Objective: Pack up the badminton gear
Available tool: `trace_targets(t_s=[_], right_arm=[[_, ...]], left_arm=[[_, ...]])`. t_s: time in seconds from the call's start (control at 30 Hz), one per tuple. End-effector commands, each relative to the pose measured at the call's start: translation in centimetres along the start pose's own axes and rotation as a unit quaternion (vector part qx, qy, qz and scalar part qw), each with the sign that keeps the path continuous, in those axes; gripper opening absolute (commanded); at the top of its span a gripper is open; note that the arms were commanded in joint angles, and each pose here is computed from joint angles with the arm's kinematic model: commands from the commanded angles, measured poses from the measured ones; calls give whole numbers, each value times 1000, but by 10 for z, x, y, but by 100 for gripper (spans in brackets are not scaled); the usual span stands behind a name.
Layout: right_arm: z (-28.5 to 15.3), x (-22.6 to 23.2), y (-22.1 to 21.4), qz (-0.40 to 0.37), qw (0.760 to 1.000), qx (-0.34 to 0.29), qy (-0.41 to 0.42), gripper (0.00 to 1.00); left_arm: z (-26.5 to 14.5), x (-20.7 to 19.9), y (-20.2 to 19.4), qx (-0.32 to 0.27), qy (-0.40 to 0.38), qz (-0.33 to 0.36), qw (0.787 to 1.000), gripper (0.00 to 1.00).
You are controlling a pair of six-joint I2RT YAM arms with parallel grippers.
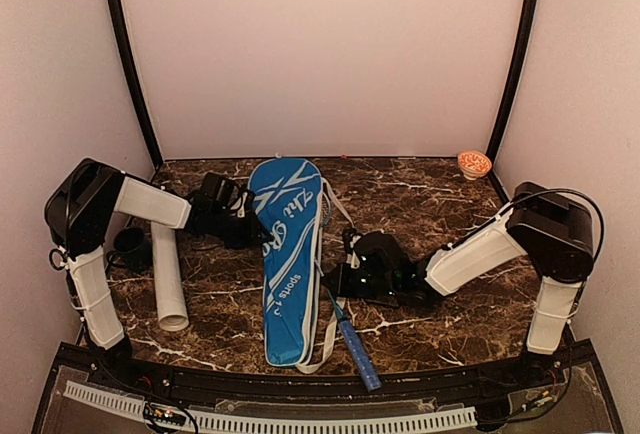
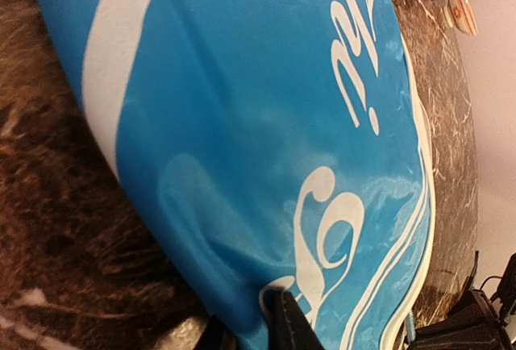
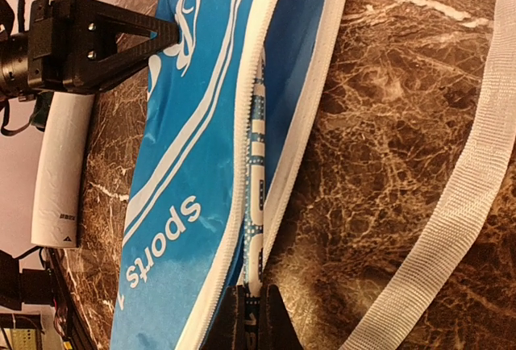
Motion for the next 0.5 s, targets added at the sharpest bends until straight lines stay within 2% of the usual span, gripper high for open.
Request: trace_targets(t_s=[0.0,0.2,0.3,0.47], right_arm=[[-9,36,-5,-3,998,-14,69,0],[-12,31,0,-18,998,-38,42,0],[-11,29,17,-34,997,-54,33,0],[-12,24,41,-61,996,-65,31,0]], left_arm=[[19,-34,-5,40,-39,69,996,14],[37,-47,-19,64,-69,90,991,11],[40,-45,-21,77,-64,102,990,18],[37,-40,-14,78,-47,107,990,36]])
Point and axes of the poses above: each gripper's point midway between its finger pads, its own z axis out along the fingers, its own x axis along the line the jaws close on, y = z × x, the point moved 4 cm from there along -z, back along the fingers, and after that the axes turned 13 degrees about z, right-handed, at the moved point
